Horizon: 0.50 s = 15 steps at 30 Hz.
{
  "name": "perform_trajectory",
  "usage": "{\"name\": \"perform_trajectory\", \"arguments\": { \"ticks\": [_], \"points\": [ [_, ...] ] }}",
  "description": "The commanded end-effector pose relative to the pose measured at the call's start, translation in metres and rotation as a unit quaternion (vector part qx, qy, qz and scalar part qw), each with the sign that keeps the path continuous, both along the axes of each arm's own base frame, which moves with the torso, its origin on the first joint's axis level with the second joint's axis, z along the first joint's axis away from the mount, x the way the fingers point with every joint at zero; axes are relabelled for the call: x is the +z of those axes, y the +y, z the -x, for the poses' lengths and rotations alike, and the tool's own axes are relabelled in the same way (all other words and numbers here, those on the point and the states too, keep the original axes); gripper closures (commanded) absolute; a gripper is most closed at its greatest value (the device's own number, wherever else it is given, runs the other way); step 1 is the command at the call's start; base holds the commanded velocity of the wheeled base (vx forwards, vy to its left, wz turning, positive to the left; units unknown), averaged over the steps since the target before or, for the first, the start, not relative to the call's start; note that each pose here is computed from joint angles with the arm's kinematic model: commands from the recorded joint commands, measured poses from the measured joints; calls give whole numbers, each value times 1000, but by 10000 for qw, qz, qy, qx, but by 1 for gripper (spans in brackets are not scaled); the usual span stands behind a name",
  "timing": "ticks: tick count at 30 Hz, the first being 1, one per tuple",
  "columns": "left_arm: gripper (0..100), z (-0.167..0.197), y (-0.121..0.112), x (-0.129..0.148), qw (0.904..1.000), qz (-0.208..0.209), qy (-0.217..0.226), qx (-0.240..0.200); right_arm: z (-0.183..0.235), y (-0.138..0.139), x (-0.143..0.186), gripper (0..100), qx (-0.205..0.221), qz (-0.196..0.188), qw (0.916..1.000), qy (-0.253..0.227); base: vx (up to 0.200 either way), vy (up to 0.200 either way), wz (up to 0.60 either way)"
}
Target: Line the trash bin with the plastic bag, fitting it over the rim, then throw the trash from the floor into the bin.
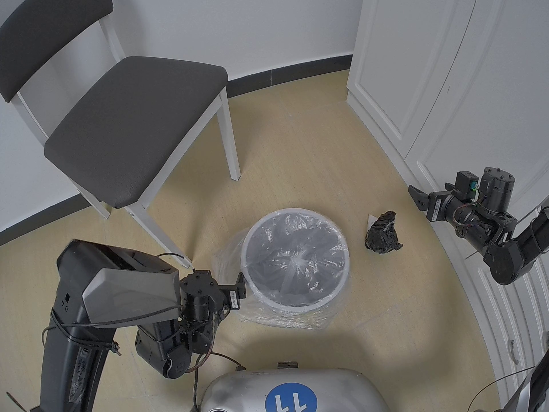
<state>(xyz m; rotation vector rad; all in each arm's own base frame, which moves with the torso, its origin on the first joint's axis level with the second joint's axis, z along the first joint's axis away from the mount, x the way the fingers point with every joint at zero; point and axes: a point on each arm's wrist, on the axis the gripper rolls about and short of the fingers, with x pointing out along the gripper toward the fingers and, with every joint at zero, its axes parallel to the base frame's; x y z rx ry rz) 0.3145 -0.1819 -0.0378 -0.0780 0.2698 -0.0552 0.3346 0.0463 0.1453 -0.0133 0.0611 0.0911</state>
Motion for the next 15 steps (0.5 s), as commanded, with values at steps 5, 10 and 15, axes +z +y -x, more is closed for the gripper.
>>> {"name": "perform_trajectory", "arguments": {
  "ticks": [5,10,15],
  "points": [
    [0,3,0,-20,9996,-158,235,-26,-3,0,-6,0,-2,13,10000,82,0,0,0],
    [0,2,1,-35,9988,-321,360,-21,-4,1,-9,0,7,27,9999,127,0,0,0],
    [0,-4,-3,-53,9985,-367,395,36,-4,4,-12,0,46,41,9998,164,0,0,0]
  ]
}}
